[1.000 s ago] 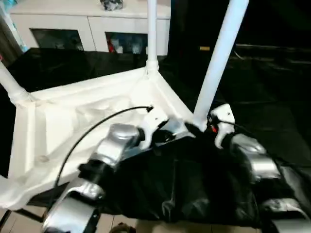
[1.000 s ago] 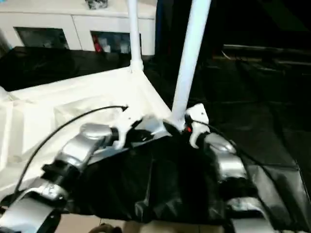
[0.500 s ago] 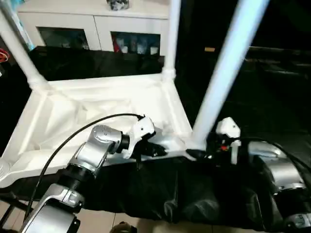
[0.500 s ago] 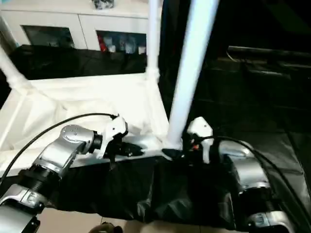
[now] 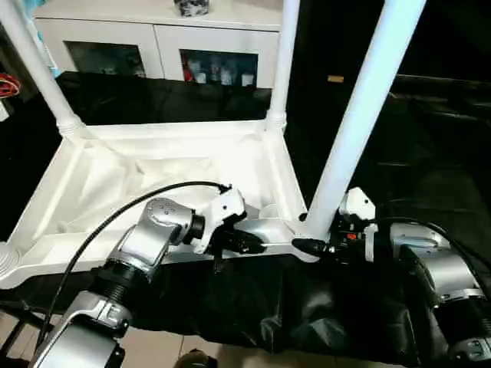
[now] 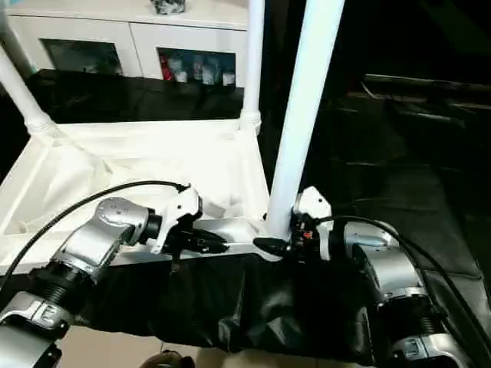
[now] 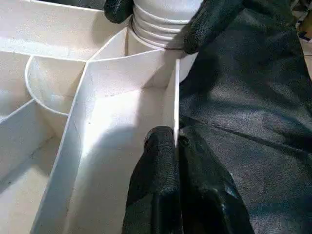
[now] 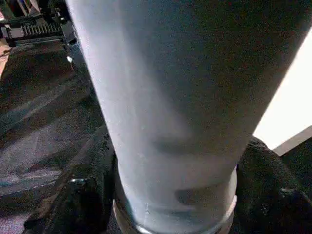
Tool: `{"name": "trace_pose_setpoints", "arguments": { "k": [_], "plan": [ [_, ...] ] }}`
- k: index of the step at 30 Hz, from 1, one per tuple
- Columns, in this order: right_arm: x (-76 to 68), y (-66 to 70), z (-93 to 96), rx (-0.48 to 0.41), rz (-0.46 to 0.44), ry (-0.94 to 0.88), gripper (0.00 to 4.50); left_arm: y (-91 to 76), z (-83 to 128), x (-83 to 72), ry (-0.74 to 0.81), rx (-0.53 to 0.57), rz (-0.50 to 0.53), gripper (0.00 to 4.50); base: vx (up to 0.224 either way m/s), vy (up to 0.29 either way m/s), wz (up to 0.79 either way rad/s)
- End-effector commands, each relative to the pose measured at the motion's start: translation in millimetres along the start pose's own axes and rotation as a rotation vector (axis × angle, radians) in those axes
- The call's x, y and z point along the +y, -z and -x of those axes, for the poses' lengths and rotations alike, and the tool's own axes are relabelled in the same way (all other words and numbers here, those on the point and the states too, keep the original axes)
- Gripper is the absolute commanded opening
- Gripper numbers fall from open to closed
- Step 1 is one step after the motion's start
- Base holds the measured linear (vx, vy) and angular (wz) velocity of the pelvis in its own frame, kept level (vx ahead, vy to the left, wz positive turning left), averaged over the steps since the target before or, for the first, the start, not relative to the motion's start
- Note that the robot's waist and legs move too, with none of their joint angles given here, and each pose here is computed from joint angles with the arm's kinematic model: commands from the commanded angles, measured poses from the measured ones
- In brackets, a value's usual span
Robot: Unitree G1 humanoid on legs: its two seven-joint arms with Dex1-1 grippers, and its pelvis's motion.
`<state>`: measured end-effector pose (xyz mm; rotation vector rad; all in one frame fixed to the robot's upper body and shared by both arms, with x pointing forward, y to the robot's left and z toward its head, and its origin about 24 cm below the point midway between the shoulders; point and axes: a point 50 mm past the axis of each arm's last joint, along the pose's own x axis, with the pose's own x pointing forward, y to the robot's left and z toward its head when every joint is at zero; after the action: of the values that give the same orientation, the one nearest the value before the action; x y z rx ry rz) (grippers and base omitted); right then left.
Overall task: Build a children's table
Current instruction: Rotate leg to tighten
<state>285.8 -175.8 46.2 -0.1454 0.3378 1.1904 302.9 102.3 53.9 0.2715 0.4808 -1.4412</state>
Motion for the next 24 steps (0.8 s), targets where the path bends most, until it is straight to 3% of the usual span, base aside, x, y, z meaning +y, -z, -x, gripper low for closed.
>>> {"name": "trace_pose_setpoints", "arguments": {
  "k": [1, 4, 8, 12, 17, 18, 22, 24],
  "plan": [
    [14.9, 5.0, -15.9, 0.020, -0.012, -0.105, 2.76, -22.0, -4, 0.9, -0.024, -0.087, -0.061, 0.00, 0.000, 0.000, 0.00],
    [13.9, 6.2, -21.1, -0.009, -0.036, -0.052, 2.72, -23.4, -8, 4.9, -0.085, -0.098, -0.036, 0.00, 0.000, 0.000, 0.00],
    [-9.7, 8.1, -36.1, -0.032, -0.075, 0.284, 2.71, -27.7, -17, 20.2, -0.299, -0.115, 0.051, 0.00, 0.000, 0.000, 0.00],
    [-21.9, 6.5, -47.0, -0.060, -0.142, 0.471, 2.70, -32.4, -27, 28.6, -0.435, -0.125, 0.126, 0.00, 0.000, 0.000, 0.00],
    [-20.7, -2.3, -62.0, -0.117, -0.175, 0.507, 2.70, -41.6, -39, 27.6, -0.470, -0.166, 0.140, 0.00, 0.000, 0.000, 0.00],
    [-20.9, -3.3, -63.4, -0.129, -0.173, 0.514, 3.26, -42.4, -41, 26.0, -0.461, -0.169, 0.131, 0.00, 0.000, 0.000, 0.00],
    [-22.4, -1.6, -62.3, -0.145, -0.185, 0.533, 3.46, -40.8, -43, 20.4, -0.420, -0.167, 0.088, 0.00, 0.000, 0.000, 0.00],
    [-19.1, 0.8, -60.9, -0.140, -0.168, 0.515, 3.85, -37.4, -42, 16.9, -0.398, -0.175, 0.083, 0.00, 0.000, 0.000, 0.00]
  ]
}}
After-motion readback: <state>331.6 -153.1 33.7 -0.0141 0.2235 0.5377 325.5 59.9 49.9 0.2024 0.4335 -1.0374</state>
